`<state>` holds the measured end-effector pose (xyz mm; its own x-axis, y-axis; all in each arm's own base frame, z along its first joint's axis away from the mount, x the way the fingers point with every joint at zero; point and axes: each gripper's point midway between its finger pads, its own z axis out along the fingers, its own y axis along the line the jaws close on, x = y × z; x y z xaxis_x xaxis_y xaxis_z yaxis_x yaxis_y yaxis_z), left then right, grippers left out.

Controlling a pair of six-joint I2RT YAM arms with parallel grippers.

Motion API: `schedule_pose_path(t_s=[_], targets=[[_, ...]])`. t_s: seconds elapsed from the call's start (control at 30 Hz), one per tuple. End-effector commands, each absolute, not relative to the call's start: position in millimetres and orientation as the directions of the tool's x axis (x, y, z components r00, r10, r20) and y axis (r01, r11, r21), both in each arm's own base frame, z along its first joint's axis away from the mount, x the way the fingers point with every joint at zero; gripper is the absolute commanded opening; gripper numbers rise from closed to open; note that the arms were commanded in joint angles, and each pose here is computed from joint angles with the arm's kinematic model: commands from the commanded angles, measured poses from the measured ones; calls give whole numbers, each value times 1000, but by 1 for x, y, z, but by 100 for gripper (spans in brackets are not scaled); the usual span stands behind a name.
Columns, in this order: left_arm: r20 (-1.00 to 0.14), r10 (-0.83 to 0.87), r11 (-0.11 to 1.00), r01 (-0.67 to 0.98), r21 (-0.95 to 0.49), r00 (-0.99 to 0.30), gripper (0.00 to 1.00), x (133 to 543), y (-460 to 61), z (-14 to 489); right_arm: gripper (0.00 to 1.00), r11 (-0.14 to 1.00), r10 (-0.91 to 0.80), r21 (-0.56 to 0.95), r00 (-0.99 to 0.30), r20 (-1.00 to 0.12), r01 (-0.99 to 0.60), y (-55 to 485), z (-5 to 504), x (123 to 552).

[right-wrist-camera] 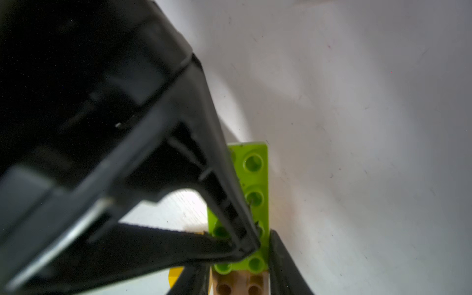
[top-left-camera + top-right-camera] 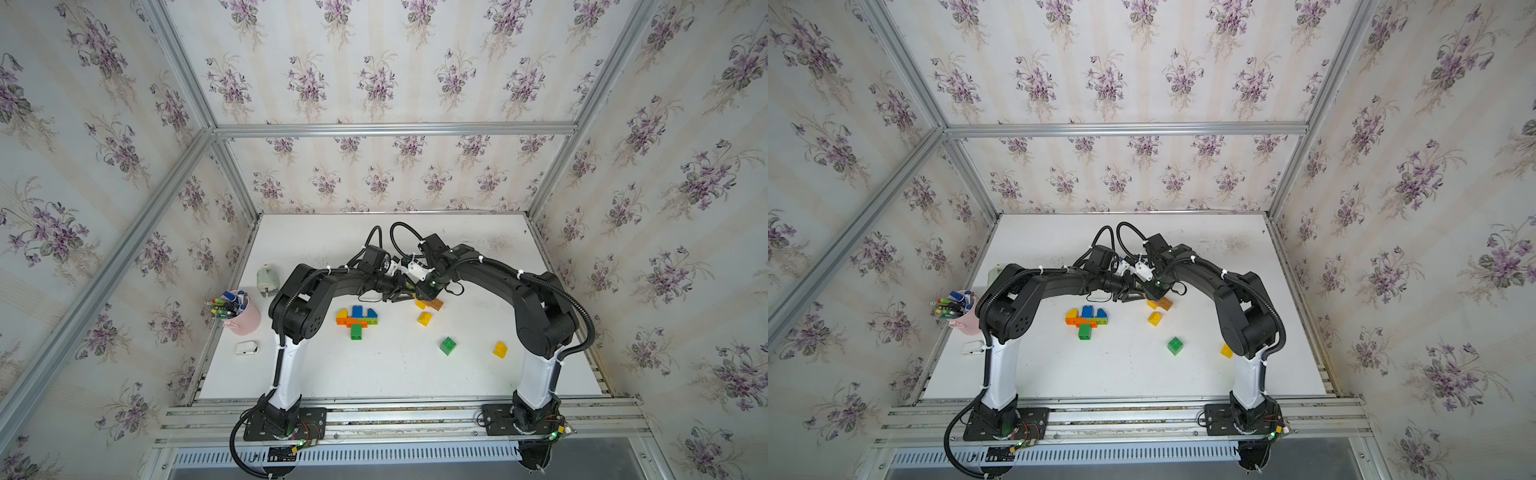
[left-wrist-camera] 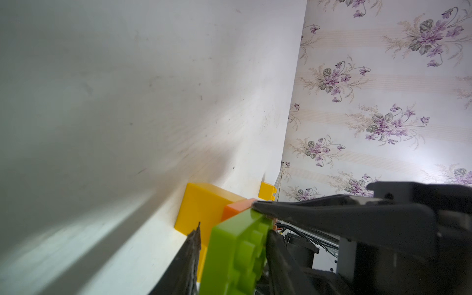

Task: Assemble a fork with lego
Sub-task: Assemble the lego brick with the lego brick.

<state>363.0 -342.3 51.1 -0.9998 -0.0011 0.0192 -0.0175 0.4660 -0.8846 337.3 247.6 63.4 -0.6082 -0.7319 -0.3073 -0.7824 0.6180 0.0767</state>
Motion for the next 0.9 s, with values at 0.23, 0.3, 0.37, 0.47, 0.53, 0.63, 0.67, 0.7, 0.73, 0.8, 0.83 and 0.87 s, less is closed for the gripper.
schedule_pose_path(t_s=[0.23, 0.3, 0.37, 0.47, 0.53, 0.63, 0.67, 0.7, 0.73, 0.8, 0.83, 0.87], targets=[[106, -5, 545, -92, -834, -994, 39, 345, -333, 28, 47, 628, -714, 67, -608, -349, -776, 253, 76, 344], [109, -5, 546, -94, -832, -994, 39, 345, -333, 28, 49, 625, -709, 71, -604, -363, -777, 254, 81, 345], [104, -6, 546, -91, -833, -995, 41, 345, -333, 29, 51, 624, -706, 72, -601, -374, -778, 255, 84, 346], [103, -7, 548, -90, -831, -995, 43, 345, -332, 31, 51, 627, -699, 72, -600, -389, -776, 255, 90, 346], [101, -7, 550, -88, -831, -995, 44, 345, -332, 32, 51, 636, -684, 72, -605, -407, -768, 253, 96, 348], [96, -5, 548, -83, -833, -995, 45, 345, -332, 34, 47, 649, -665, 69, -609, -432, -758, 253, 105, 348], [98, -6, 549, -85, -832, -995, 45, 345, -332, 34, 44, 653, -660, 69, -612, -436, -754, 253, 106, 348], [97, -5, 548, -84, -832, -995, 45, 345, -332, 34, 41, 655, -658, 68, -613, -437, -752, 252, 107, 347], [95, -5, 547, -82, -833, -995, 45, 345, -332, 35, 38, 660, -654, 67, -617, -438, -748, 251, 107, 346], [93, -5, 546, -80, -834, -996, 45, 345, -332, 35, 34, 667, -654, 62, -623, -429, -743, 248, 103, 345], [94, -5, 546, -82, -834, -996, 45, 345, -332, 35, 33, 671, -654, 62, -628, -422, -739, 247, 100, 345], [91, -5, 545, -79, -835, -996, 45, 345, -332, 36, 32, 673, -654, 65, -634, -413, -737, 246, 97, 343]])
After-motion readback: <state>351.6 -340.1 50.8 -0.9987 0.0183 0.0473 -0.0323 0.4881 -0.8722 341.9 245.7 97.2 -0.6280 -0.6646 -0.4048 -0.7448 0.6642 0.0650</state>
